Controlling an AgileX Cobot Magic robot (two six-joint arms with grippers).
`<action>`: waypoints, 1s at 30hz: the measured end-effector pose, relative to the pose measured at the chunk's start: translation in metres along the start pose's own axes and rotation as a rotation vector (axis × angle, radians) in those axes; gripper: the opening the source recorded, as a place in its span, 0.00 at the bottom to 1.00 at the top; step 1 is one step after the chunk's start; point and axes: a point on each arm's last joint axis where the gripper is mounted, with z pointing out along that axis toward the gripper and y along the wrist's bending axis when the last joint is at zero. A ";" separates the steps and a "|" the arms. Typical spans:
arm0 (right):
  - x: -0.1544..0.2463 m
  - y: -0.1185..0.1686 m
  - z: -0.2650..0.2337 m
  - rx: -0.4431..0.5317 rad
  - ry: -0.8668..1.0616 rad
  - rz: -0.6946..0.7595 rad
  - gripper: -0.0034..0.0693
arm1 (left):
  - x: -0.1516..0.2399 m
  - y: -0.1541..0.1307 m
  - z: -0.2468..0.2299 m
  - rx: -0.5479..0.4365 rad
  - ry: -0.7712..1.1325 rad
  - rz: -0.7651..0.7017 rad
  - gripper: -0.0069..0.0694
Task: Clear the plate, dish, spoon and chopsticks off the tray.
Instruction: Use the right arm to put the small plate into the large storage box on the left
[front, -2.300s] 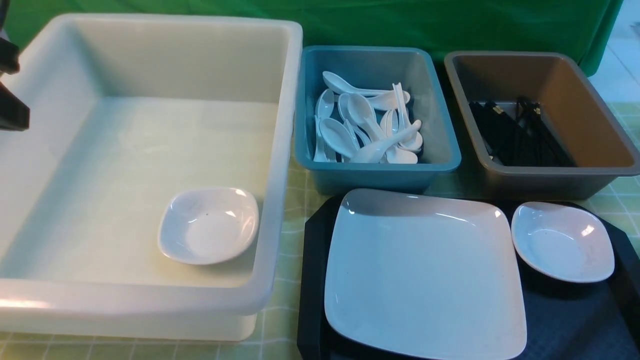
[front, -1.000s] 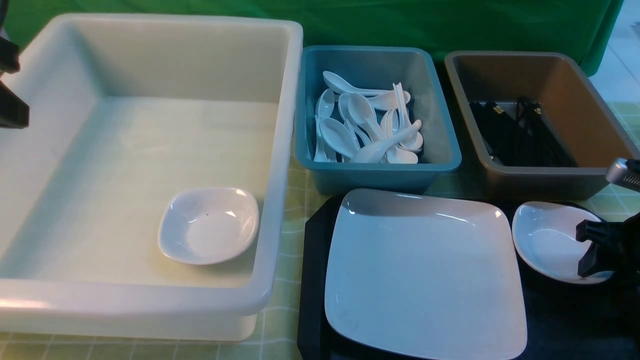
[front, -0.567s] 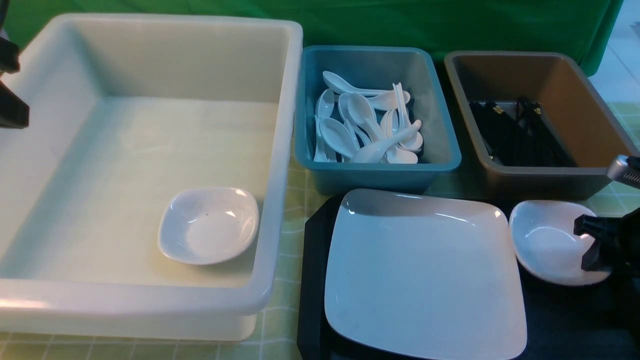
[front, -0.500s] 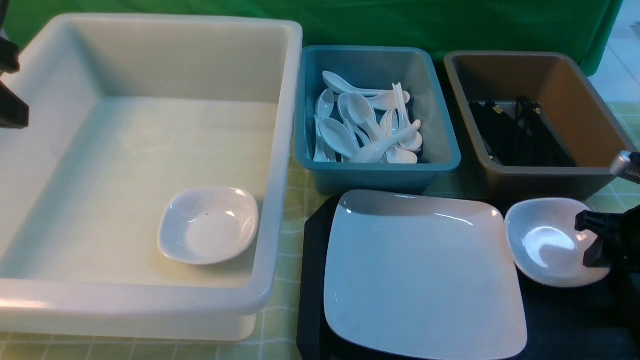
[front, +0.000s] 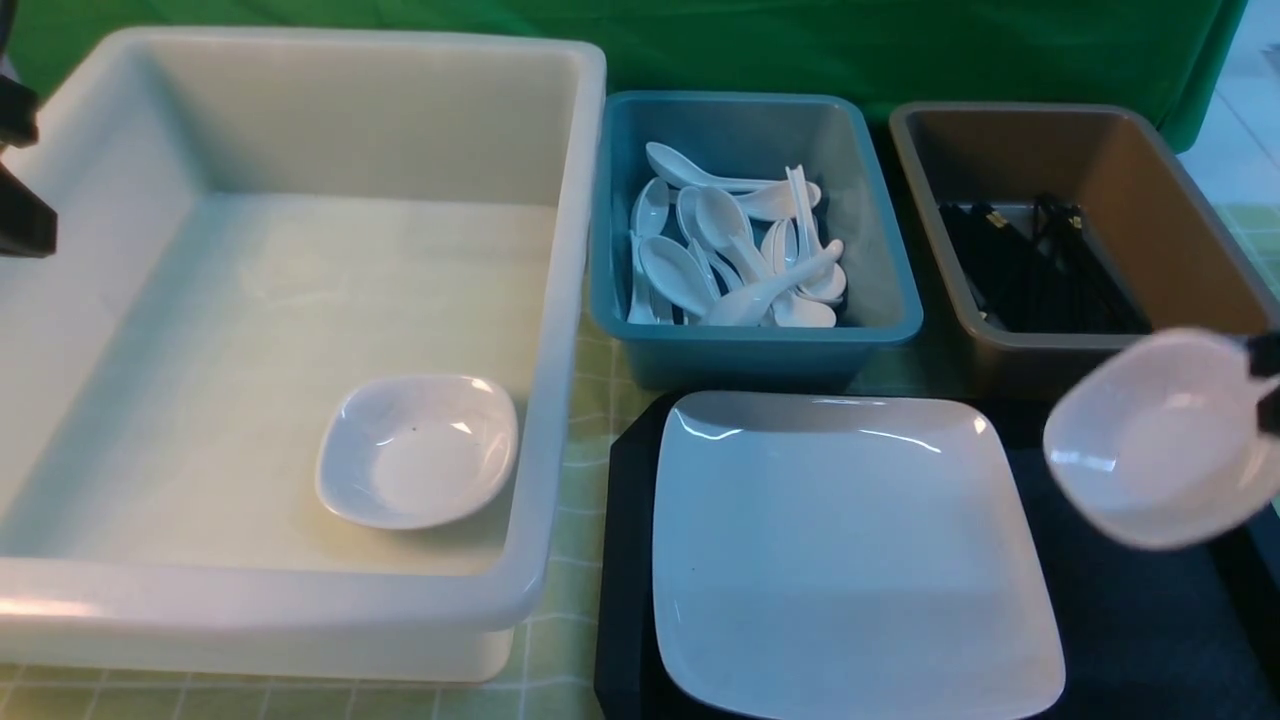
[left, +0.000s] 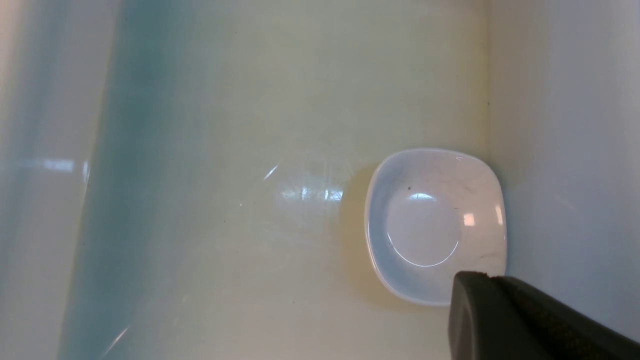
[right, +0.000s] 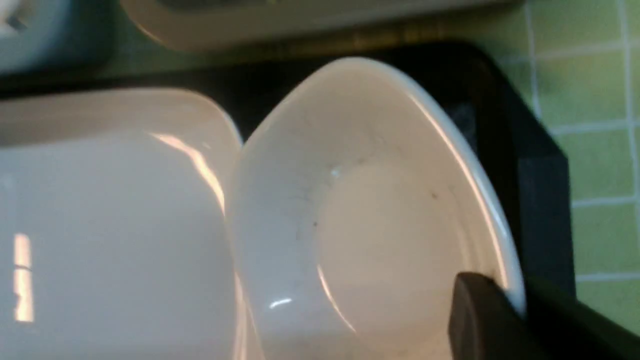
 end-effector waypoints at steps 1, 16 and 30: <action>-0.007 0.007 -0.012 -0.025 -0.036 -0.028 0.09 | 0.000 0.000 0.000 0.000 0.000 0.000 0.09; -0.041 0.267 -0.045 -0.687 -0.197 -0.825 0.09 | 0.000 0.000 0.000 0.001 0.000 0.000 0.09; -0.018 0.378 0.089 -0.710 -0.003 -1.112 0.09 | 0.000 0.000 0.000 0.001 0.000 0.000 0.09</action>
